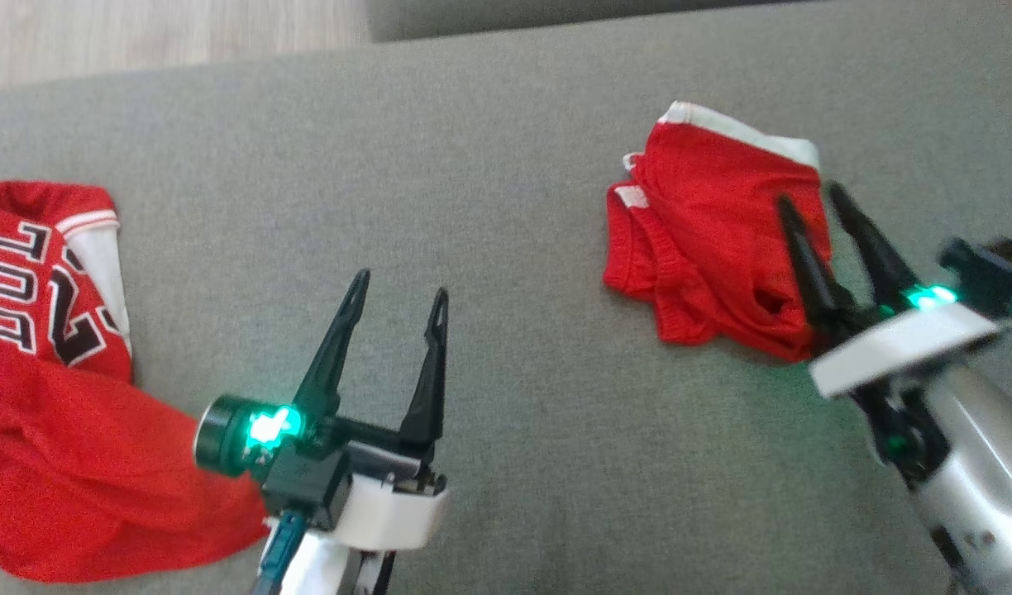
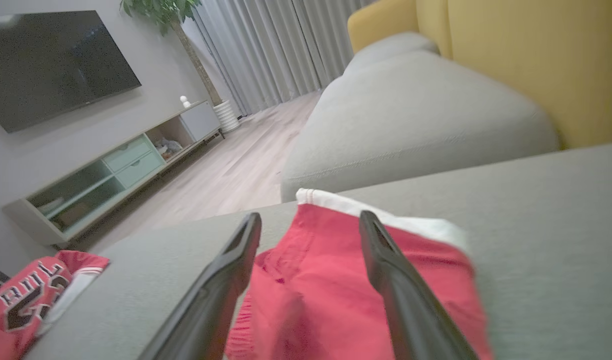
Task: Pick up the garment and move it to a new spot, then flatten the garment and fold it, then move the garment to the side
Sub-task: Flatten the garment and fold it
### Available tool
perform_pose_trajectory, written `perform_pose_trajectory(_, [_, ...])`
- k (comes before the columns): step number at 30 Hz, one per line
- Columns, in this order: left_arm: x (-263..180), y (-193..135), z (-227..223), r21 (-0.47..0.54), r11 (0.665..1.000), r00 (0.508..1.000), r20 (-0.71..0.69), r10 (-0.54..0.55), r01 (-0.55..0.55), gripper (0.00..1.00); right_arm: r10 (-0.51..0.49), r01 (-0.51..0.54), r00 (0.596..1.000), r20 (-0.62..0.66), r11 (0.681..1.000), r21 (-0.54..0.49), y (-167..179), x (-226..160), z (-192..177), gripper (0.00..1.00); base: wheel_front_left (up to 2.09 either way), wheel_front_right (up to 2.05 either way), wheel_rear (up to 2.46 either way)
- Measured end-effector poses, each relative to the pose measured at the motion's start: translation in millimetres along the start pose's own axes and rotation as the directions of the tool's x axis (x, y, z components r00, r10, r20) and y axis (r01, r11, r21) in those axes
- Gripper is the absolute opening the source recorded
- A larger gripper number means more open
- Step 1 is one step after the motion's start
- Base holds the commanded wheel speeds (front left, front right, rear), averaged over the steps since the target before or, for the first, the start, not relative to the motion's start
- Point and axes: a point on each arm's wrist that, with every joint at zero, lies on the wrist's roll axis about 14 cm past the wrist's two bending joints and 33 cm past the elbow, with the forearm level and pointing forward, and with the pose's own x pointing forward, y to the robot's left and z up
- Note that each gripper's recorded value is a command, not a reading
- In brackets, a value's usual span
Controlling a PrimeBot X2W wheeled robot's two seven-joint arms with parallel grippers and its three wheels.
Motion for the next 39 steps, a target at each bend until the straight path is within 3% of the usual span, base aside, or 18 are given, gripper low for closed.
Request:
perform_pose_trajectory(2, [-7,1,2,-0.008,1.000,1.000,-0.001,0.013,-0.013,1.00,-0.052,0.052,0.999,0.016,0.998,-0.046,-17,-17,4,1.00,0.00,0.00,0.00])
perform_pose_trajectory(10, [-38,3,21,-0.038,0.997,0.997,0.028,0.069,-0.068,1.00,-0.221,0.223,0.974,0.045,0.975,-0.021,-39,-94,-13,1.00,0.00,0.00,0.00])
perform_pose_trajectory(18, [-82,8,20,-0.039,0.990,0.991,0.002,0.134,-0.134,1.00,-0.240,0.246,0.967,0.086,0.967,-0.073,-17,-134,-23,1.00,0.00,0.00,0.00])
perform_pose_trajectory(19, [-86,7,19,-0.038,0.990,0.991,-0.002,0.135,-0.135,1.00,-0.241,0.247,0.967,0.084,0.966,-0.071,-14,-137,-26,0.81,0.00,0.00,0.00])
perform_pose_trajectory(20, [-87,7,19,-0.037,0.990,0.991,-0.003,0.136,-0.136,1.00,-0.243,0.249,0.966,0.083,0.966,-0.072,-12,-139,-28,0.00,0.00,0.00,0.00])
perform_pose_trajectory(26, [-87,8,12,-0.037,0.991,0.991,-0.025,0.128,-0.129,1.00,-0.240,0.241,0.970,0.028,0.965,-0.106,-17,-121,-40,0.00,0.00,0.00,0.00])
perform_pose_trajectory(33, [-86,8,4,-0.053,0.990,0.991,-0.049,0.125,-0.128,1.00,-0.157,0.147,0.987,-0.028,0.966,-0.213,-15,-39,-14,0.00,0.00,0.00,0.00])
perform_pose_trajectory(35, [-86,9,1,-0.109,0.984,0.989,-0.064,0.132,-0.139,1.00,-0.151,0.131,0.986,-0.067,0.962,-0.239,-16,-22,-16,0.00,0.00,0.00,0.00])
perform_pose_trajectory(39, [-82,14,-8,-0.110,0.983,0.986,-0.088,0.139,-0.148,1.00,-0.162,0.110,0.971,-0.178,0.957,-0.270,-20,-4,-42,0.00,0.00,0.00,0.00])
